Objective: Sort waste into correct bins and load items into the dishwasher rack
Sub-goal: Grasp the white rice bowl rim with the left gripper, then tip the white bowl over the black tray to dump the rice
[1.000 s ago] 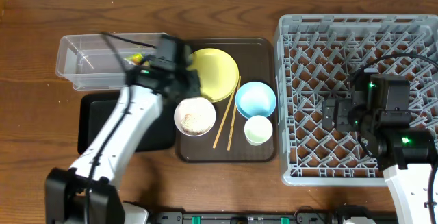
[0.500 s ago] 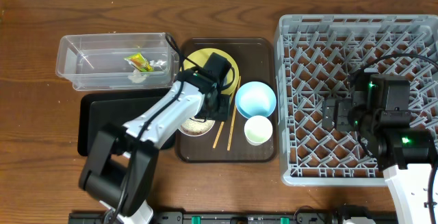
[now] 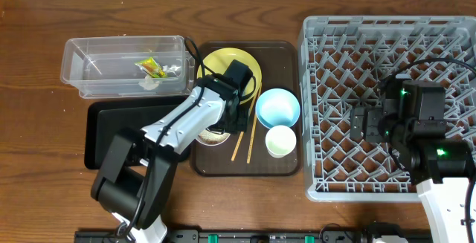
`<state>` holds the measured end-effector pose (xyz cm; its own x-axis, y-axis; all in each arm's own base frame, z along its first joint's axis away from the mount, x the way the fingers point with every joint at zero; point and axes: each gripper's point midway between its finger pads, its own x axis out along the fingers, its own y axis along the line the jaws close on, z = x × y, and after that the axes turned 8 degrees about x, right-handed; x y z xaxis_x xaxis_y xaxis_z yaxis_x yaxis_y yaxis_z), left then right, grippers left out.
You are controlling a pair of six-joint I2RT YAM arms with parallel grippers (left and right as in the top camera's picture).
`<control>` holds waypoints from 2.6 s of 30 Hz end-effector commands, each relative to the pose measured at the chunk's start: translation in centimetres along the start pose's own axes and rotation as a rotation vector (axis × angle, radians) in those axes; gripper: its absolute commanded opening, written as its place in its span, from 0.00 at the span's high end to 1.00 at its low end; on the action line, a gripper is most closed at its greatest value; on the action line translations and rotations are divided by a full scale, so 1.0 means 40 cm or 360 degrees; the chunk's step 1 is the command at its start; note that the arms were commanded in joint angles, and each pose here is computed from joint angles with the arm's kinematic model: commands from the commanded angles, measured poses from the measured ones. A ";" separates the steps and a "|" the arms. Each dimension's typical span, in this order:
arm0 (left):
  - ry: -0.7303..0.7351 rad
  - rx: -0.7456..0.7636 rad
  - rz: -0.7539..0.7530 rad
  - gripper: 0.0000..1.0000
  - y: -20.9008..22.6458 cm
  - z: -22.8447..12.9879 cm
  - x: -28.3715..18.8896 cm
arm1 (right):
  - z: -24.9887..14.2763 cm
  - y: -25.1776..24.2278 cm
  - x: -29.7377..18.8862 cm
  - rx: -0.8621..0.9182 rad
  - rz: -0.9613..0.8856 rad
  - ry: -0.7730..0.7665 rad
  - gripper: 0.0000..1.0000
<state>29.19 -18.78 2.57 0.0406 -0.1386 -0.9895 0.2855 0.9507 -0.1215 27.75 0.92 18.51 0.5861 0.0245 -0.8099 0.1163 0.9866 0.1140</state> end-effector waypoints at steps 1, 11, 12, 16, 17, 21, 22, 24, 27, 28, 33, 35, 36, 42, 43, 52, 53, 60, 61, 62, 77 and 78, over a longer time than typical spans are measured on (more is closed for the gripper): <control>0.0015 0.0003 -0.0012 0.94 -0.004 -0.008 -0.010 | 0.017 0.008 -0.012 0.0010 0.0017 -0.0029 0.01; -0.0264 0.0041 -0.0101 0.94 0.007 -0.010 -0.222 | 0.017 0.008 -0.013 0.0010 0.0017 -0.0030 0.01; -0.0283 0.0044 -0.0132 0.94 0.014 -0.011 -0.240 | 0.017 0.008 -0.012 0.0010 0.0017 -0.0029 0.01; -0.0312 0.0044 -0.0338 0.94 0.036 -0.017 -0.284 | 0.017 0.008 -0.012 0.0010 0.0017 -0.0029 0.01; -0.0313 0.0038 -0.0403 0.94 0.044 -0.017 -0.290 | 0.017 0.008 -0.012 0.0010 0.0016 -0.0029 0.01; -0.0355 -0.0025 -0.0632 0.94 0.094 -0.018 -0.305 | 0.016 0.008 -0.012 0.0010 0.0016 -0.0025 0.01; -0.0374 -0.0042 -0.0693 0.94 0.108 -0.020 -0.308 | 0.016 0.008 -0.012 0.0010 0.0015 -0.0025 0.01; -0.0421 -0.0076 -0.0826 0.94 0.132 -0.028 -0.315 | 0.016 0.008 -0.012 0.0010 0.0016 -0.0026 0.01; -0.0507 -0.0125 -0.0995 0.94 0.165 -0.043 -0.324 | 0.016 0.008 -0.012 0.0010 0.0015 -0.0025 0.01; -0.0539 -0.0137 -0.1048 0.94 0.174 -0.048 -0.327 | 0.016 0.008 -0.012 0.0010 0.0016 -0.0025 0.01; -0.0778 -0.0202 -0.1336 0.94 0.213 -0.072 -0.359 | 0.016 0.008 -0.012 0.0010 0.0016 -0.0026 0.01; -0.0898 -0.0237 -0.1448 0.94 0.228 -0.082 -0.375 | 0.016 0.008 -0.012 0.0010 0.0016 -0.0026 0.01; -0.0942 -0.0274 -0.1484 0.94 0.239 -0.088 -0.378 | 0.016 0.008 -0.012 0.0010 0.0016 -0.0025 0.01; -0.1115 -0.0505 -0.1609 0.94 0.298 -0.118 -0.383 | 0.015 0.008 -0.012 0.0010 0.0016 -0.0025 0.01; -0.1137 -0.0555 -0.1620 0.94 0.311 -0.123 -0.385 | 0.015 0.008 -0.012 0.0010 0.0016 -0.0024 0.01; -0.1256 -0.0921 -0.1854 0.94 0.383 -0.130 -0.450 | 0.015 0.008 -0.012 0.0010 0.0016 -0.0025 0.01; -0.1252 -0.0950 -0.1861 0.94 0.388 -0.131 -0.451 | 0.015 0.008 -0.012 0.0010 0.0016 -0.0024 0.01; -0.1259 -0.0973 -0.1860 0.94 0.396 -0.133 -0.452 | 0.015 0.008 -0.012 0.0010 0.0016 -0.0024 0.01; -0.1254 -0.0981 -0.1864 0.94 0.396 -0.133 -0.452 | 0.015 0.008 -0.012 0.0010 0.0016 -0.0024 0.01; -0.1245 -0.0996 -0.1872 0.94 0.396 -0.133 -0.452 | 0.015 0.008 -0.012 0.0010 0.0016 -0.0024 0.01; -0.1183 -0.1112 -0.1920 0.94 0.423 -0.115 -0.453 | 0.013 0.008 -0.012 0.0010 0.0015 -0.0019 0.01; -0.1276 -0.0979 -0.1843 0.94 0.431 -0.109 -0.454 | 0.013 0.008 -0.012 0.0010 0.0014 -0.0019 0.01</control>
<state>28.85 0.91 17.60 0.6214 -0.7794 -0.0796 0.0077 0.1076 -0.9942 27.59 0.92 18.40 0.5799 0.0243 -0.8143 0.1169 0.9867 0.1127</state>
